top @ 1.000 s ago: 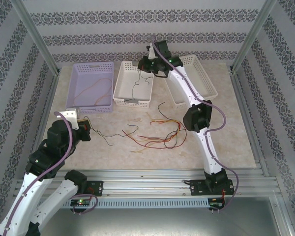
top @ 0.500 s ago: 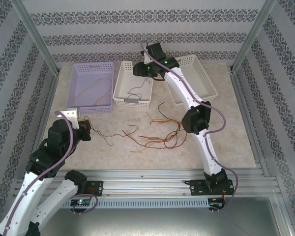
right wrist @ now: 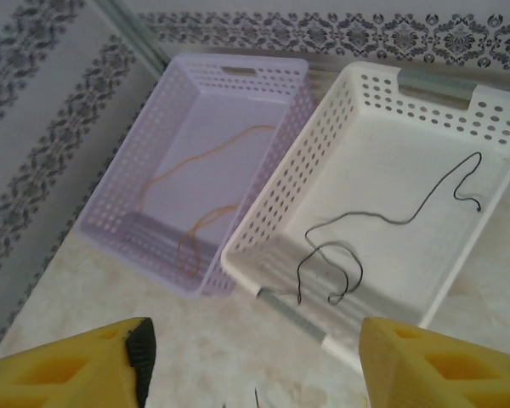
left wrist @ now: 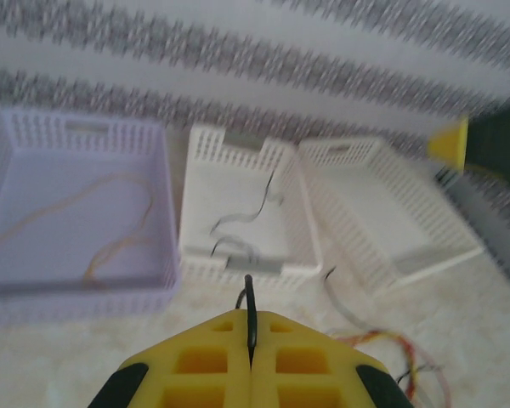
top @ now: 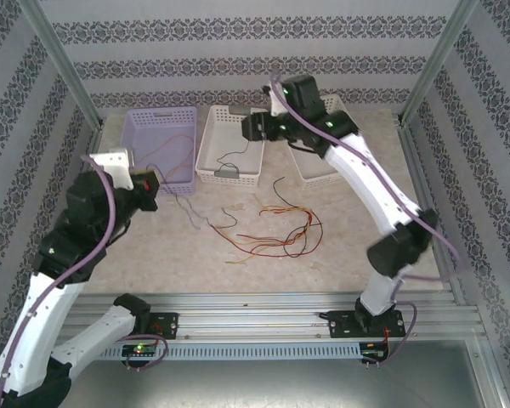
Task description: Untangle the cables
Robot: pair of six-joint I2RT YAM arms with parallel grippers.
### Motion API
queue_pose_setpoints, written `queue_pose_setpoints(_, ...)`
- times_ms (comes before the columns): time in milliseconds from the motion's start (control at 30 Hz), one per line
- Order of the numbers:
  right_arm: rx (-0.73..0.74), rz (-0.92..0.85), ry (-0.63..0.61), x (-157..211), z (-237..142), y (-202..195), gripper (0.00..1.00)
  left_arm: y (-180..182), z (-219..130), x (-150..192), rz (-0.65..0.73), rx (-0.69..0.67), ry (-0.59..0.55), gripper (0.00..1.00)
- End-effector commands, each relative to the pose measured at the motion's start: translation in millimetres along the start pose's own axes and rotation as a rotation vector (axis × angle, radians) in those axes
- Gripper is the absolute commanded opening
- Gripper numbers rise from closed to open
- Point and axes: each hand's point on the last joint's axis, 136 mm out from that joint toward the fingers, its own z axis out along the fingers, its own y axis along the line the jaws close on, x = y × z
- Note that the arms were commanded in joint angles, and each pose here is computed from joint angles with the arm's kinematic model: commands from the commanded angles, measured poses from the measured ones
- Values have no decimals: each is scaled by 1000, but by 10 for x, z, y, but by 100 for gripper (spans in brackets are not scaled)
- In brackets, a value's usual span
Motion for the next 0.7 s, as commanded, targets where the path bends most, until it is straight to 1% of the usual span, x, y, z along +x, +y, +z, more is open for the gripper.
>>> queue_pose_setpoints(0, 8, -8, -117, 10, -278, -97, 73, -248, -94, -564, 36, 83, -131, 0)
queue_pose_setpoints(200, 73, 22, -166, 481, -766, -255, 75, -602, -52, -1301, 50, 168, -251, 0)
queue_pose_setpoints(400, 73, 25, -137, 917, -911, -265, 77, -906, 59, -1916, 51, 242, -361, 0)
queue_pose_setpoints(500, 74, 14, -110, 1100, -918, -241, 77, -982, 181, -2122, 65, 244, -398, 0)
queue_pose_setpoints(667, 88, -18, -83, 1352, -968, -204, 78, -1090, 444, -2334, 108, 250, -454, 0)
